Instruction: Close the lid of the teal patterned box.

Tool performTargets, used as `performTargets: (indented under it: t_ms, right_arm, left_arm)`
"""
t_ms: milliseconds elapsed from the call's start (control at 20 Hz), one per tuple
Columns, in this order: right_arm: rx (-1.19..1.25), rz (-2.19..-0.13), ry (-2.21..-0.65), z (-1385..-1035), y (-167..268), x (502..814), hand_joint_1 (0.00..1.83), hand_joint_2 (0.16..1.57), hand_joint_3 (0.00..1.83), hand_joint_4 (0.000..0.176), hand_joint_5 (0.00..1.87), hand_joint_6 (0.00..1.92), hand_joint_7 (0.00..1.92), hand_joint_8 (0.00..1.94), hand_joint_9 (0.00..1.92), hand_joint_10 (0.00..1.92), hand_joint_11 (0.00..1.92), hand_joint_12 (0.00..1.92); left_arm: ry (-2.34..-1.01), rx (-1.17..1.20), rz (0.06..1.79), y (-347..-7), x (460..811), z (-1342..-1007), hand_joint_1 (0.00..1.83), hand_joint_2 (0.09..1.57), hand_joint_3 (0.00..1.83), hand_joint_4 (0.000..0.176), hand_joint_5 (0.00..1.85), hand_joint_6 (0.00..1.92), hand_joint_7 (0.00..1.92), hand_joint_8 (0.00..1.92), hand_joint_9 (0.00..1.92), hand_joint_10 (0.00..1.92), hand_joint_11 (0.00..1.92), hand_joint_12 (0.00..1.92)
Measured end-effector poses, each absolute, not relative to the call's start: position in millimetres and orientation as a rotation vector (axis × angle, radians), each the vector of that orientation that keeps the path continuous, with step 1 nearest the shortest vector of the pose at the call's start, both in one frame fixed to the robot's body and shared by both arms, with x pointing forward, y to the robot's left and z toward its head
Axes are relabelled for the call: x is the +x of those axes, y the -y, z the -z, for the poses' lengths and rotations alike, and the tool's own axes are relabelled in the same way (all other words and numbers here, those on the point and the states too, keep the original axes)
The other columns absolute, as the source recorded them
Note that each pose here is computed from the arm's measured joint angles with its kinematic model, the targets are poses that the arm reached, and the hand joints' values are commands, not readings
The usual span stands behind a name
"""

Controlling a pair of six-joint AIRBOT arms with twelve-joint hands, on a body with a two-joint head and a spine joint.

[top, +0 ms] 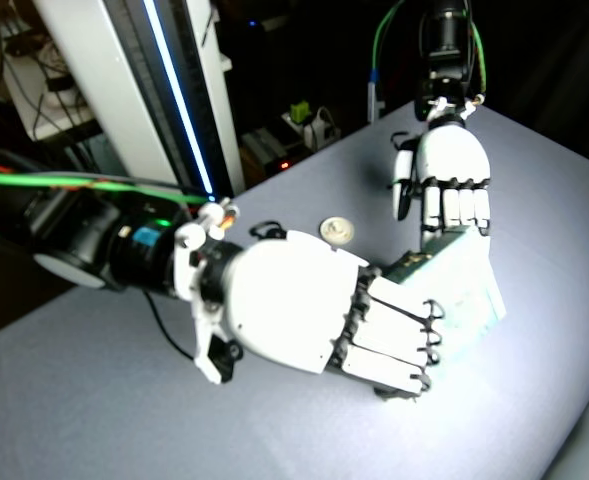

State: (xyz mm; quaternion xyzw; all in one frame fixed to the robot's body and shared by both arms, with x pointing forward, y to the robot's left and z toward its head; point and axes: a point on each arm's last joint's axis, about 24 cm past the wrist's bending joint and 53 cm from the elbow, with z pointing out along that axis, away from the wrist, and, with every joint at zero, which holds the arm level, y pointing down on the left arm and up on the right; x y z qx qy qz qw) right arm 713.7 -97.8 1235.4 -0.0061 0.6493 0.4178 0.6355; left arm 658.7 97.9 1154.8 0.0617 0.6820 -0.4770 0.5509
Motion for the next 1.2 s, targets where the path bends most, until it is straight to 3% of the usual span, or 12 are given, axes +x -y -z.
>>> performTargets:
  t_ms: [100,150,200,300,350,550,650,700,900,950,1050,1200]
  right_arm:
    - [-0.015,-0.958,-1.488,-1232,98,712,0.07,1.43,0.00,0.000,0.21,0.77,0.44,0.40,0.13,1.31,0.02,1.89]
    - [-0.010,-0.957,-1.494,-1229,101,711,0.09,1.43,0.00,0.000,0.20,0.98,0.35,1.02,0.21,1.63,0.22,1.92]
    - [-0.005,-0.957,-1.499,-1227,103,710,0.10,1.43,0.00,0.000,0.18,1.16,0.29,1.32,0.24,1.75,0.32,1.92]
    - [-0.001,-0.956,-1.496,-1227,106,709,0.07,1.42,0.00,0.000,0.16,1.29,0.29,1.47,0.32,1.80,0.44,1.92]
    - [0.001,-0.960,-1.493,-1227,106,708,0.07,1.42,0.00,0.000,0.16,1.33,0.33,1.53,0.39,1.84,0.52,1.92]
    - [0.009,-0.969,-1.506,-1221,106,706,0.03,1.42,0.00,0.000,0.16,1.32,0.29,1.48,0.30,1.84,0.40,1.92]
    - [0.011,-0.969,-1.501,-1221,108,705,0.08,1.43,0.00,0.000,0.17,1.28,0.28,1.55,0.27,1.91,0.39,1.92]
    - [0.011,-0.968,-1.505,-1220,108,705,0.09,1.45,0.00,0.000,0.20,1.25,0.30,1.55,0.31,1.92,0.43,1.92]
    - [0.008,-0.961,-1.515,-1217,111,702,0.09,1.45,0.00,0.000,0.22,1.12,0.31,1.55,0.31,1.88,0.43,1.92]
    - [0.011,-0.961,-1.510,-1219,113,702,0.06,1.45,0.00,0.000,0.21,1.07,0.28,1.42,0.26,1.81,0.34,1.92]
    - [0.010,-0.955,-1.508,-1219,117,699,0.05,1.45,0.00,0.000,0.20,1.09,0.33,1.31,0.39,1.72,0.42,1.92]
    - [0.013,-0.952,-1.505,-1220,120,699,0.02,1.47,0.00,0.000,0.25,0.91,0.43,1.11,0.48,1.57,0.46,1.92]
  left_arm:
    - [-1.618,0.143,1.136,-99,655,-1154,0.47,1.56,0.00,0.037,0.02,0.01,0.00,0.00,0.00,0.00,0.00,0.15]
    - [-1.615,0.147,1.138,-99,653,-1154,0.43,1.57,0.02,0.058,0.01,0.00,0.00,0.00,0.00,0.00,0.00,0.29]
    - [-1.612,0.150,1.139,-100,651,-1156,0.43,1.57,0.06,0.077,0.00,0.00,0.00,0.00,0.00,0.00,0.00,0.44]
    - [-1.609,0.151,1.143,-101,649,-1157,0.48,1.57,0.08,0.060,0.01,0.00,0.00,0.00,0.00,0.00,0.00,0.61]
    - [-1.604,0.153,1.149,-101,647,-1158,0.38,1.57,0.09,0.056,0.00,0.00,0.00,0.00,0.00,0.00,0.00,0.48]
    - [-1.633,0.151,1.150,-103,643,-1148,0.06,1.57,0.09,0.046,0.01,0.00,0.00,0.00,0.00,0.00,0.00,0.48]
    - [-1.643,0.143,1.160,-103,640,-1144,0.00,1.50,0.03,0.019,0.04,0.01,0.00,0.00,0.01,0.00,0.00,0.36]
    - [-1.647,0.151,1.161,-102,638,-1143,0.00,1.53,0.03,0.037,0.04,0.00,0.00,0.00,0.01,0.00,0.00,0.41]
    - [-1.627,0.156,1.168,-107,632,-1150,0.04,1.57,0.02,0.044,0.15,0.02,0.12,0.01,0.08,0.02,0.00,0.63]
    - [-1.618,0.153,1.174,-109,631,-1153,0.13,1.55,0.00,0.051,0.23,0.04,0.19,0.02,0.13,0.04,0.00,0.82]
    - [-1.598,0.155,1.180,-112,628,-1159,0.29,1.55,0.01,0.026,0.39,0.09,0.39,0.07,0.37,0.14,0.00,1.49]
    - [-1.572,0.151,1.192,-114,627,-1166,0.34,1.53,0.00,0.010,0.50,0.10,0.58,0.06,0.57,0.25,0.14,1.59]
